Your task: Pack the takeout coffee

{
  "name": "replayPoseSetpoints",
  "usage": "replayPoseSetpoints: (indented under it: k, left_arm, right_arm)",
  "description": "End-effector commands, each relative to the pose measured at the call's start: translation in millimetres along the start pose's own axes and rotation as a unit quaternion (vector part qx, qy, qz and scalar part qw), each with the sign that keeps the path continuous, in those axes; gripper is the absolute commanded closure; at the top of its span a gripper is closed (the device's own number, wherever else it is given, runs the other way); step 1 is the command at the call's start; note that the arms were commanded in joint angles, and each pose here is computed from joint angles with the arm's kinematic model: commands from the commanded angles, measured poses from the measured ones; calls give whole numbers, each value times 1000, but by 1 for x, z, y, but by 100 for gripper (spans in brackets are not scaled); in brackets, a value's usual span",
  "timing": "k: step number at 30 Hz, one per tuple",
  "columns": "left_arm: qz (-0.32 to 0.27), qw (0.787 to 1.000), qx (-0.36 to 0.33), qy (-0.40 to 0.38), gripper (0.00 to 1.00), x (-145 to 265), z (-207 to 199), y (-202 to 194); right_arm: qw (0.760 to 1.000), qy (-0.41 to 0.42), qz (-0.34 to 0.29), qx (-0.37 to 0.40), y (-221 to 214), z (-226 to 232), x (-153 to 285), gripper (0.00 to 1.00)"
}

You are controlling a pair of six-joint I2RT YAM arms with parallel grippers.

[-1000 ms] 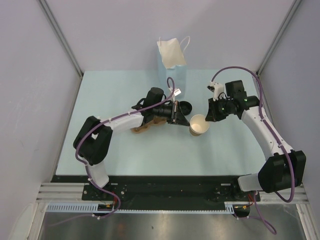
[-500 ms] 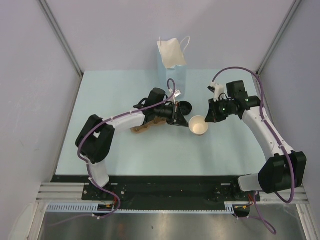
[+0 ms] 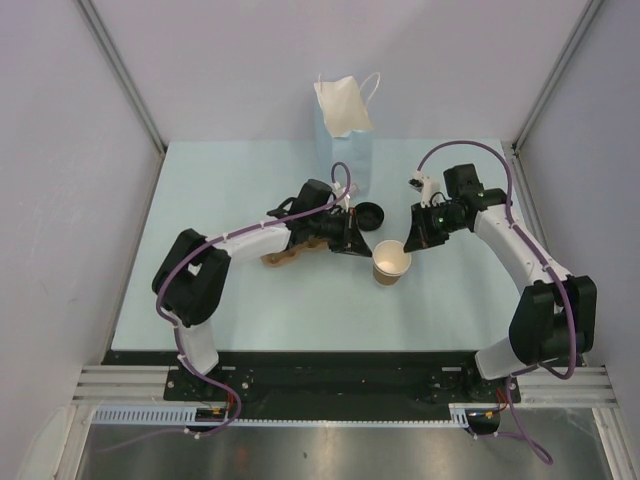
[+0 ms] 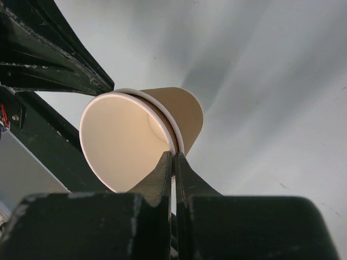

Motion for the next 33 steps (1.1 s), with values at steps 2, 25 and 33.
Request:
replayPoseSetpoints:
  k: [2, 25, 33]
  left_arm:
    - [-16, 999, -43, -9, 100, 14, -5, 8]
    - [-17, 993, -102, 52, 62, 26, -37, 23]
    - [-11, 993, -110, 50, 67, 18, -41, 23]
  right_arm:
    - [1000, 14, -13, -9, 6, -1, 0, 100]
    - [999, 2, -30, 17, 4, 19, -1, 100]
    - [999, -1, -32, 22, 3, 21, 0, 100]
Point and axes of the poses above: each gripper's point midway between its finger pads, its own x axis back along the fingers, its own z axis along the line the jaws close on, y = z × x, the point moved 10 cm from there along x, back along the fingers, and after that the axes turned 15 degrees about -x, right-handed, at the moved point
